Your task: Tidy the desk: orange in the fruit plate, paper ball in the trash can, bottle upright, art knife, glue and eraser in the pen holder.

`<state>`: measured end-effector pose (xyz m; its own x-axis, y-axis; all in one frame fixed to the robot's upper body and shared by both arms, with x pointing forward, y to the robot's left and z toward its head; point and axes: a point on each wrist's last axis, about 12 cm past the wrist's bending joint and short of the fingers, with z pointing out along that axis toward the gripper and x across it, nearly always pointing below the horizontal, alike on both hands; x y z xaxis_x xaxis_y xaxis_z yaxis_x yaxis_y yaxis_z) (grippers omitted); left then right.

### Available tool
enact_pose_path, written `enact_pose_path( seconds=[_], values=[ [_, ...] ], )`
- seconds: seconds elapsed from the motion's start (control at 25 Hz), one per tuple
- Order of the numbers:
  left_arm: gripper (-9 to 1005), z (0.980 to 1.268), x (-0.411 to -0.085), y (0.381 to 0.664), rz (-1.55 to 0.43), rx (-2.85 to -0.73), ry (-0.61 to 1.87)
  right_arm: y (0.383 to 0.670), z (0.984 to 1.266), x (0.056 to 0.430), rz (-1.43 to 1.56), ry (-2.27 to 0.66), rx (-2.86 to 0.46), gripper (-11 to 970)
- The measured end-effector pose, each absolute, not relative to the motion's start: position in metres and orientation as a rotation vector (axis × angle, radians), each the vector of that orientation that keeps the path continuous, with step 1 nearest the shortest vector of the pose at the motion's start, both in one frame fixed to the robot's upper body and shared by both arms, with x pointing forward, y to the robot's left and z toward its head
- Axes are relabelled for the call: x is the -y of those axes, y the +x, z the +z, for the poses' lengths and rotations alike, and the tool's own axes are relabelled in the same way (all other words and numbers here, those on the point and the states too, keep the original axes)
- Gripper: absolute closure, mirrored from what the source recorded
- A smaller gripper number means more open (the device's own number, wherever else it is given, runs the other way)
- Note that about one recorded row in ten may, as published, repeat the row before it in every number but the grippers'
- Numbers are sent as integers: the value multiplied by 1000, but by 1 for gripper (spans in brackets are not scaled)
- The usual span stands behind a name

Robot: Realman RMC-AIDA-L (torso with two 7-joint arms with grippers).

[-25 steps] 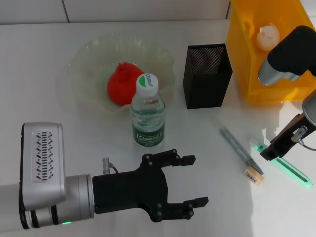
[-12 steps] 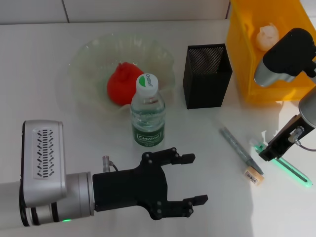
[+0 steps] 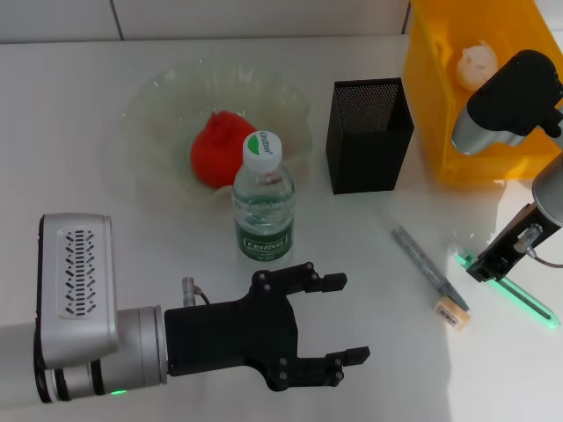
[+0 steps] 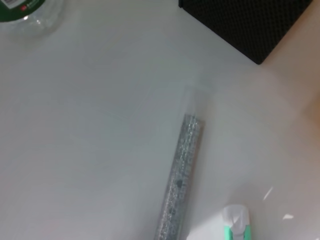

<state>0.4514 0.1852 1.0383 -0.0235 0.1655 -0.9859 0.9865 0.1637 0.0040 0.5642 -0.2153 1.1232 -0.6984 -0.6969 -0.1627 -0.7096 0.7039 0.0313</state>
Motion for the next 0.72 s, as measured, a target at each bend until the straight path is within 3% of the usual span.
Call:
enact_pose_path(
  seconds=[0.44, 0.72],
  values=[
    [210, 1039, -185, 451, -1012, -1408, 1200, 564, 1128, 214, 173, -1137, -2758, 785],
    [210, 1040, -186, 451, -1018, -1397, 1201, 566, 1180, 229, 293, -1026, -2635, 785]
  ],
)
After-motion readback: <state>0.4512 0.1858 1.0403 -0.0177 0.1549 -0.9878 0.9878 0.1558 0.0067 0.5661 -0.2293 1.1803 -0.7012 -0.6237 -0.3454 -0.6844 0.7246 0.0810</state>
